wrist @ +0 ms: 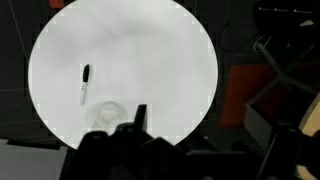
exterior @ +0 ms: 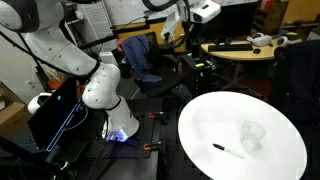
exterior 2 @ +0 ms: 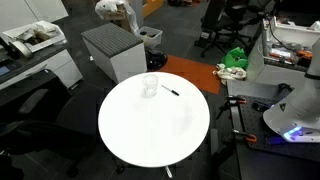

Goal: Put the marker into the cup.

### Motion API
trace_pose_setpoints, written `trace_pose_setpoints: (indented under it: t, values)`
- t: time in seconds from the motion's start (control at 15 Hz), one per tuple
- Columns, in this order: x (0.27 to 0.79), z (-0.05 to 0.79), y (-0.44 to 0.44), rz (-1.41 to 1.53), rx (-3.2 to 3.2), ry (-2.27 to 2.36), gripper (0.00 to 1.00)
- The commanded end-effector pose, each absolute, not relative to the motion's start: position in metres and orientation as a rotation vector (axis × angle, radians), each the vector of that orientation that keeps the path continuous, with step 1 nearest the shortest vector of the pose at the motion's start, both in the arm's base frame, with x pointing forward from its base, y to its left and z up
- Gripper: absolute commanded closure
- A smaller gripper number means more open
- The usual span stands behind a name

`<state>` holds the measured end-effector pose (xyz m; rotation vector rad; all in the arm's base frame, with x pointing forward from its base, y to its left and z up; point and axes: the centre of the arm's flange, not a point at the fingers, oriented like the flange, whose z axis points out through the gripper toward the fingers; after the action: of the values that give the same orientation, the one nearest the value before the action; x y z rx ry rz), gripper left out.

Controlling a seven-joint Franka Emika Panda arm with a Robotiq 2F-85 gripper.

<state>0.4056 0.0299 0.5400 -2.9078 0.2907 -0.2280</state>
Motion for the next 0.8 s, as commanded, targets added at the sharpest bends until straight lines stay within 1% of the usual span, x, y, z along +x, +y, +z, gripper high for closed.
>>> trace_pose_setpoints:
  t: [0.0, 0.73]
  values:
    - [0.4055, 0.5401, 0.0299, -0.228, -2.908, 0.291, 0.00]
    - [0.4098, 0.5350, 0.0236, -0.279, -2.917, 0.351, 0.00]
